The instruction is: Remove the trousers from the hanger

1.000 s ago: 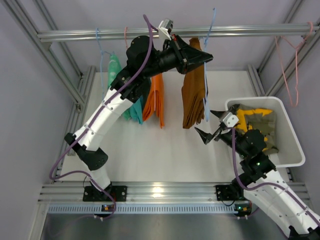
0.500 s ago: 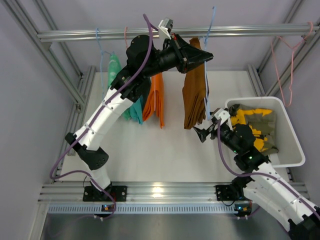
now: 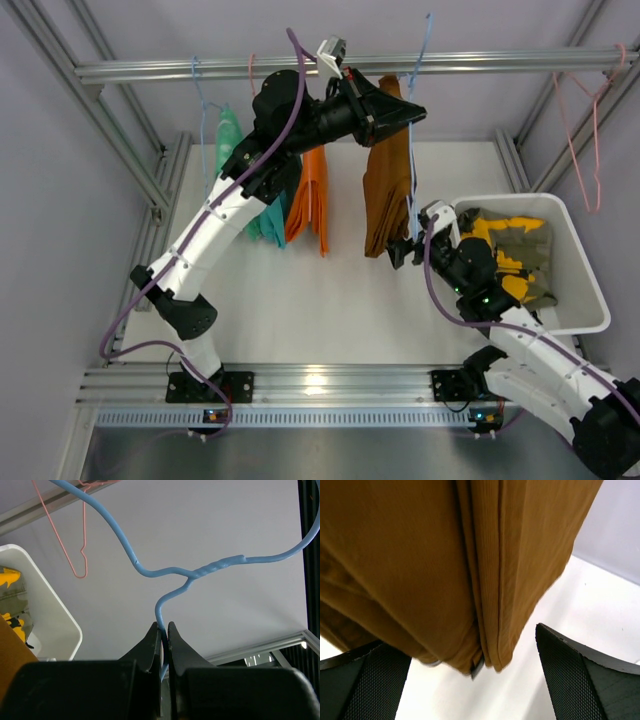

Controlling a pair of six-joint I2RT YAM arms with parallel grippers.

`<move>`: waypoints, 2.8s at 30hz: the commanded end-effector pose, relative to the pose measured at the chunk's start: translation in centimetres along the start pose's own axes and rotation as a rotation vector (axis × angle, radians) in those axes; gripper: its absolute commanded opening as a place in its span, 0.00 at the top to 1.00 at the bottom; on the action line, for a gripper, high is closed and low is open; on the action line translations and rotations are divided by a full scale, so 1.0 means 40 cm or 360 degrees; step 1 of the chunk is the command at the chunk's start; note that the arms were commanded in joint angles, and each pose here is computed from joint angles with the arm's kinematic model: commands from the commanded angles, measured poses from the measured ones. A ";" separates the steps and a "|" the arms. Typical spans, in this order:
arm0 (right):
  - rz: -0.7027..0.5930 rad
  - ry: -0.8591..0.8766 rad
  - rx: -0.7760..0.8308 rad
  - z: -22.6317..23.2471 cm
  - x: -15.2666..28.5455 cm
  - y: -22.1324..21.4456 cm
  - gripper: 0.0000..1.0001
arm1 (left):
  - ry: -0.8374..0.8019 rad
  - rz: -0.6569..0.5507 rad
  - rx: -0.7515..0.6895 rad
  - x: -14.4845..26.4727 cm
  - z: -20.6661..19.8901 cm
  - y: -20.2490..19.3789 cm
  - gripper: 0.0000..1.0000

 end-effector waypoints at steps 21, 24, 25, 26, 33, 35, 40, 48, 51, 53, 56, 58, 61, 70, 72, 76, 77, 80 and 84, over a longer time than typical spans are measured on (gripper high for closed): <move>-0.0541 -0.0226 -0.0064 -0.113 0.025 0.331 0.11 | -0.0466 -0.0027 -0.0240 0.074 -0.188 -0.025 1.00; -0.0519 -0.0317 -0.0063 -0.131 0.026 0.322 0.23 | -0.0470 -0.0021 -0.0231 0.079 -0.194 -0.028 1.00; -0.0518 -0.0337 -0.0063 -0.136 0.025 0.319 0.25 | -0.0470 -0.0021 -0.0231 0.079 -0.194 -0.028 1.00; -0.0528 -0.0353 -0.0065 -0.140 0.027 0.322 0.27 | -0.0463 -0.0018 -0.0228 0.080 -0.191 -0.029 1.00; -0.0662 -0.0385 -0.0019 -0.165 0.020 0.389 0.39 | -0.0356 0.0021 -0.0164 0.088 -0.134 -0.044 1.00; -0.0709 -0.0371 0.0038 -0.165 0.020 0.406 0.37 | -0.0306 0.0036 -0.0133 0.085 -0.099 -0.047 1.00; -0.0735 -0.0354 0.0181 -0.164 0.020 0.414 0.60 | -0.0273 0.0056 -0.0109 0.094 -0.074 -0.059 1.00; -0.0729 -0.0392 0.0246 -0.181 0.068 0.443 1.00 | -0.0253 0.0076 -0.0150 0.102 -0.049 -0.059 1.00; -0.0741 -0.0383 0.0208 -0.188 0.100 0.478 1.00 | -0.0205 0.0059 -0.0182 0.103 -0.009 -0.045 1.00; -0.0737 -0.0369 0.0153 -0.190 0.120 0.498 1.00 | -0.0148 0.0048 -0.0193 0.102 0.033 -0.029 1.00; -0.0792 -0.0383 0.0065 -0.206 0.158 0.557 1.00 | -0.0086 0.0042 -0.0252 0.100 0.078 -0.015 1.00; -0.0849 -0.0388 0.0003 -0.218 0.187 0.604 1.00 | -0.0015 0.0043 -0.0290 0.097 0.122 -0.009 1.00; -0.0909 -0.0411 -0.0076 -0.234 0.228 0.656 1.00 | 0.0052 0.0055 -0.0312 0.089 0.177 -0.004 1.00; -0.1049 -0.0501 -0.0171 -0.284 0.382 0.786 1.00 | 0.0259 0.0055 -0.0297 0.081 0.328 0.001 1.00; -0.1104 -0.0560 -0.0146 -0.299 0.433 0.815 1.00 | 0.0303 0.0056 -0.0273 0.087 0.362 -0.004 1.00; -0.1133 -0.0657 -0.0091 -0.319 0.506 0.848 1.00 | 0.0346 0.0051 -0.0248 0.088 0.401 -0.010 1.00; -0.1157 -0.0699 -0.0090 -0.326 0.533 0.861 1.00 | 0.0362 0.0057 -0.0248 0.087 0.414 -0.010 1.00; -0.1109 -0.0865 -0.0010 -0.351 0.576 0.852 1.00 | 0.0381 0.0066 -0.0250 0.082 0.429 -0.009 1.00; -0.0989 -0.1093 0.0100 -0.377 0.630 0.819 1.00 | 0.0385 0.0071 -0.0260 0.077 0.435 -0.007 1.00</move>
Point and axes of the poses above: each gripper's point midway between its finger pads, its own x axis back along the fingers, its own z axis along the line the jaws close on, y = z × x, the point moved 4 cm from there along x, back along the fingers, and after that the axes turned 14 degrees about x, right-handed, at the moved point
